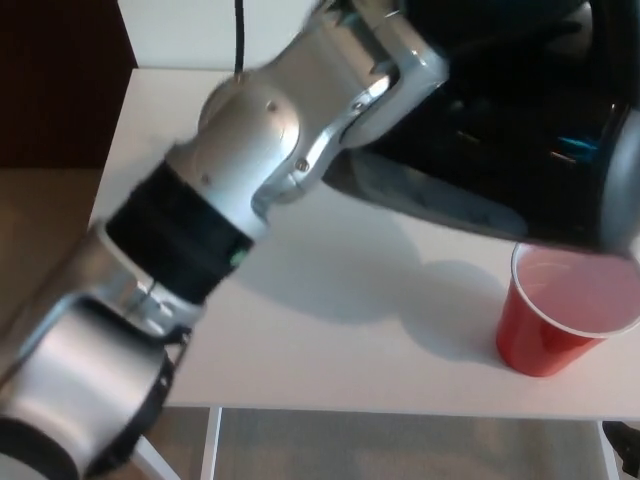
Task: The robot walk towards a table in front and uses its left hand to pick up the pot from the base and pour water to the cup on the right hand side
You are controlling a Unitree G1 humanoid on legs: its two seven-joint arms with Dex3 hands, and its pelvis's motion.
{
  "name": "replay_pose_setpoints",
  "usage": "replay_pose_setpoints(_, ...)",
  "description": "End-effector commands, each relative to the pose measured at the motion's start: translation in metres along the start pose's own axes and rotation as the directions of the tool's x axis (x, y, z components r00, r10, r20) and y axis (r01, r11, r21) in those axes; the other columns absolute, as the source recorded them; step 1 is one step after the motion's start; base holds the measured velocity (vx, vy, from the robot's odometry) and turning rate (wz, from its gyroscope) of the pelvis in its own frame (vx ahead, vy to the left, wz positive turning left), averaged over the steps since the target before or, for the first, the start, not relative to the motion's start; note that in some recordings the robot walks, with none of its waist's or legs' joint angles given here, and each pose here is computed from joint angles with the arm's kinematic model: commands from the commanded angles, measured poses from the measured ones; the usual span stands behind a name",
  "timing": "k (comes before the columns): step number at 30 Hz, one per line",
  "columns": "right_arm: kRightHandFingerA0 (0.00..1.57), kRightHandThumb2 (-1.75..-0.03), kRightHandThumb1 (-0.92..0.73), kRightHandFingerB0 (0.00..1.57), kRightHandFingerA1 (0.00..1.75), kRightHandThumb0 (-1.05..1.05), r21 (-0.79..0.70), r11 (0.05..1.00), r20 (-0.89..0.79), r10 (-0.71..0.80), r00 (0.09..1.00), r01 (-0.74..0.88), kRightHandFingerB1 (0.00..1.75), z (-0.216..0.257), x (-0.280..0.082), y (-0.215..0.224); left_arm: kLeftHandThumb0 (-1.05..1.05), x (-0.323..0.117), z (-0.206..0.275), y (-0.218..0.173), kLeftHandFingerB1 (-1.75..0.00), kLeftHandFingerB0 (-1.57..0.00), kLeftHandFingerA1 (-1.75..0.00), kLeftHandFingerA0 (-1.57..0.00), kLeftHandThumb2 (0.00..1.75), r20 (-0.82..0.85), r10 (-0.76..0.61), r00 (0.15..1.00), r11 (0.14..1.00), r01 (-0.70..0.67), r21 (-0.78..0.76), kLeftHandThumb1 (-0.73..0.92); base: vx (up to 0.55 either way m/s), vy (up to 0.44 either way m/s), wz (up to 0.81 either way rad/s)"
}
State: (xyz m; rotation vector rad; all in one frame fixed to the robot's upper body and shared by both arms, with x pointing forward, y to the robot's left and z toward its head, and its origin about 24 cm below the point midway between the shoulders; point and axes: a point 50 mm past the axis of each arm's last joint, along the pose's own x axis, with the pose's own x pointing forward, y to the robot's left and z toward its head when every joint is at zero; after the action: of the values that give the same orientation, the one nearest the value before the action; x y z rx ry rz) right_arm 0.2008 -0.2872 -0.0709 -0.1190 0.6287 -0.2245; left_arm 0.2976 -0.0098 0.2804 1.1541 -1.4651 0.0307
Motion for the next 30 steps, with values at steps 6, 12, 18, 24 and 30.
replay_pose_setpoints(6,0.52,-0.58,-0.6,0.38,0.47,-0.23,0.024,1.0,0.037,-0.019,0.999,0.018,0.39,0.002,-0.002,-0.007,-0.2,-0.06,-0.111,0.031,-1.67,-0.62,-1.74,-0.78,0.55,-0.799,-0.186,0.571,0.863,-0.293,-0.41,0.61,0.0,0.0,0.0)
replay_pose_setpoints(12,0.5,-0.58,-0.62,0.37,0.46,-0.22,0.02,1.0,0.024,-0.025,0.999,0.024,0.38,-0.004,-0.005,-0.006,-0.13,-0.117,-0.137,0.034,-1.53,-0.5,-1.75,-0.76,0.57,-0.899,-0.307,0.312,0.68,-0.589,-0.436,0.66,0.0,0.0,0.0)
replay_pose_setpoints(18,0.47,-0.58,-0.62,0.37,0.46,-0.21,0.032,0.999,0.023,-0.031,0.999,0.03,0.38,-0.004,-0.004,-0.008,-0.12,-0.161,-0.152,0.034,-1.67,-0.67,-1.75,-0.79,0.55,-0.918,-0.329,0.22,0.63,-0.674,-0.387,0.61,0.0,0.0,0.0)
replay_pose_setpoints(24,0.46,-0.58,-0.62,0.37,0.44,-0.21,0.051,0.998,0.027,-0.032,0.999,0.031,0.38,-0.001,-0.002,-0.008,-0.13,-0.189,-0.146,0.026,-1.68,-0.68,-1.75,-0.8,0.56,-0.923,-0.364,0.123,0.573,-0.752,-0.326,0.61,0.0,0.0,0.0)
replay_pose_setpoints(30,0.45,-0.57,-0.61,0.37,0.44,-0.23,0.044,0.999,0.024,-0.023,0.999,0.022,0.38,-0.004,-0.002,-0.006,-0.11,-0.221,-0.124,0.009,-1.73,-0.61,-1.75,-0.8,0.56,-0.896,-0.443,0.006,0.518,-0.814,-0.262,0.6,0.0,0.0,0.0)
